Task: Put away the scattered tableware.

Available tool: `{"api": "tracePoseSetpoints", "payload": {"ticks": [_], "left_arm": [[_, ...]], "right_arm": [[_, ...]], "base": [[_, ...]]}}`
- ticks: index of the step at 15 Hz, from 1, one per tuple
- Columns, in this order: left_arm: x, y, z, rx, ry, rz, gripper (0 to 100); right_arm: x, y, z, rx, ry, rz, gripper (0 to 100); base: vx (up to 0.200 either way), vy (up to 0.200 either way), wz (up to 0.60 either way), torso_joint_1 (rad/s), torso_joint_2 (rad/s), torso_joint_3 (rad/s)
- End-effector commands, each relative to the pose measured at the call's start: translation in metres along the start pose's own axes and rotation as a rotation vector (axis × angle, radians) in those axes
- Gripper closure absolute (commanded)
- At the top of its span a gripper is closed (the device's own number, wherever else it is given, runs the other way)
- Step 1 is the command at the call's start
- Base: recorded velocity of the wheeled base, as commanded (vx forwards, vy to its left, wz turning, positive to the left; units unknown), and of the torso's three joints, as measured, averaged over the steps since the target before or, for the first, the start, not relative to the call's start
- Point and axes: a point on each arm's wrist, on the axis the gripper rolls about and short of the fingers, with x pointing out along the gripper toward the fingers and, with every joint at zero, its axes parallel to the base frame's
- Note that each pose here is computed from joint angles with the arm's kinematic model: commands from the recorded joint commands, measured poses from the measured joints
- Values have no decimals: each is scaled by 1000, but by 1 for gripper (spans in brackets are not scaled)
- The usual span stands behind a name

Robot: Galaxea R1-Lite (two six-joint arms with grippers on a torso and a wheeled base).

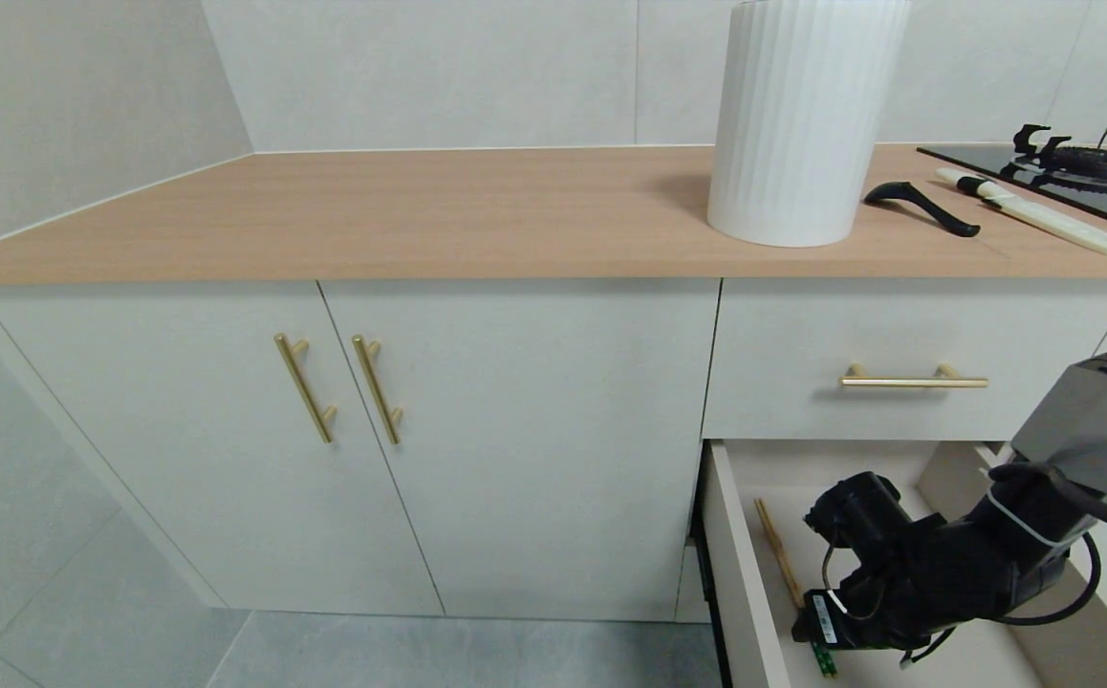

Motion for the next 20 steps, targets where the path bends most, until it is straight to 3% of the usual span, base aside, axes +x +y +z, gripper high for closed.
{"api": "tracePoseSetpoints", "payload": {"ticks": [1,5,11,15,18,20], "left_arm": [[0,0,0,0,1,1,0],[0,0,0,0,1,1,0],[0,0,0,0,1,1,0],[0,0,0,0,1,-1,0],[0,0,0,0,1,1,0],[0,0,0,0,1,1,0]], "right_arm": [[-1,0,0,0,-5,1,0],[-20,1,5,5,-55,16,0],[-141,-10,16,56,-289,79,0],[-252,-25,-11,64,-403,119,0],[-288,-34,-33,36,-532,141,0],[-291,-35,-36,11,-550,125,0]], "base": [[0,0,0,0,0,0],[0,0,0,0,0,0],[0,0,0,0,0,0],[0,0,0,0,0,0],[0,0,0,0,0,0],[0,0,0,0,0,0]]}}
